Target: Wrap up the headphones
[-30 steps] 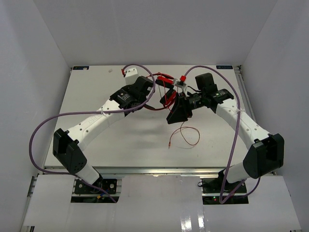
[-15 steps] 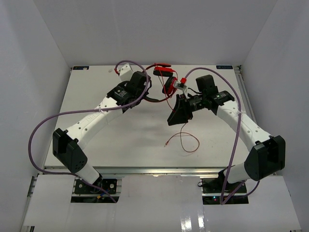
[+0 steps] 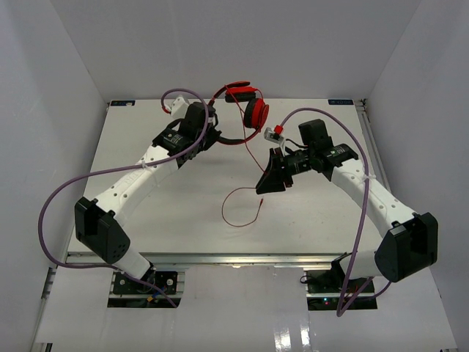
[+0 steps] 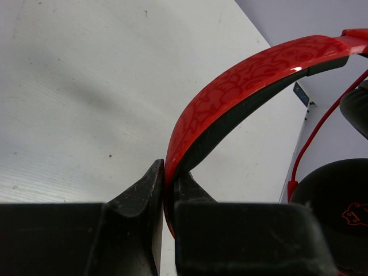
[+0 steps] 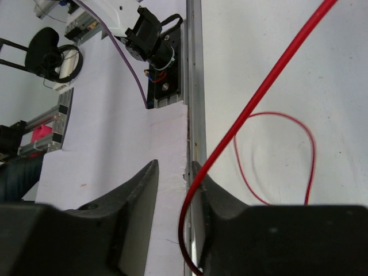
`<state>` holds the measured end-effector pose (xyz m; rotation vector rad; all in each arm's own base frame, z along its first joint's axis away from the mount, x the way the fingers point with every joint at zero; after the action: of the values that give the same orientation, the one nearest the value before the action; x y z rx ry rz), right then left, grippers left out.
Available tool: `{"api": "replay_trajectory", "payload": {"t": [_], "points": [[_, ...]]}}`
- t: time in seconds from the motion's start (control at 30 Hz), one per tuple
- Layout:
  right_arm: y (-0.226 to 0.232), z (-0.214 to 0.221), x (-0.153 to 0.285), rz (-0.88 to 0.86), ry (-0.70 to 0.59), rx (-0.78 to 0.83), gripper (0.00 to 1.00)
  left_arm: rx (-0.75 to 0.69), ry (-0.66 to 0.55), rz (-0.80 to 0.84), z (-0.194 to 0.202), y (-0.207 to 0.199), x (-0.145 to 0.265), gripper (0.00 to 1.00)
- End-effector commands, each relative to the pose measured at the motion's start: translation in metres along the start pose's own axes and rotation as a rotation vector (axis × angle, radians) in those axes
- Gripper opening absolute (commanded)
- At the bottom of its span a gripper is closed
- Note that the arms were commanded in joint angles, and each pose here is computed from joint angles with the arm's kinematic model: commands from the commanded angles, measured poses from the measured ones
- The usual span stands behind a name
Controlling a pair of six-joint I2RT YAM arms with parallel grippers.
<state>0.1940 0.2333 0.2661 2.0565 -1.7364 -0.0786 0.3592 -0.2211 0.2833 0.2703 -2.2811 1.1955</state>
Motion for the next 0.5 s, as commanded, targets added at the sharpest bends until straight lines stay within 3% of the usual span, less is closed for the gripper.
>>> {"api": "replay_trajectory", "payload": {"t": [0.0, 0.17, 0.47], "points": [[0.004, -0.003, 0.001, 0.025, 0.0, 0.076, 0.29, 0.13, -0.005, 0.194, -0.023, -0.046, 0.036, 0.0], [0.006, 0.004, 0.0, 0.034, 0.013, 0.083, 0.15, 0.132, -0.003, 0.204, -0.027, -0.049, 0.037, 0.0], [0.002, 0.025, -0.008, 0.06, 0.053, 0.077, 0.14, 0.171, 0.053, 0.273, -0.024, -0.066, 0.042, 0.0]]}}
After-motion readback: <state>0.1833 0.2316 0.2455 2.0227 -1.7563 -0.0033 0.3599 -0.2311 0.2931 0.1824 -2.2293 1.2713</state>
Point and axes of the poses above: each gripper's point midway between its finger pads, its own x axis back along the fingers, its own y axis along the line the jaws close on, z = x × y, the point moved 4 cm from there along x, back along the fingers, and after that the axes turned 11 degrees about x, right-handed, at the moved point
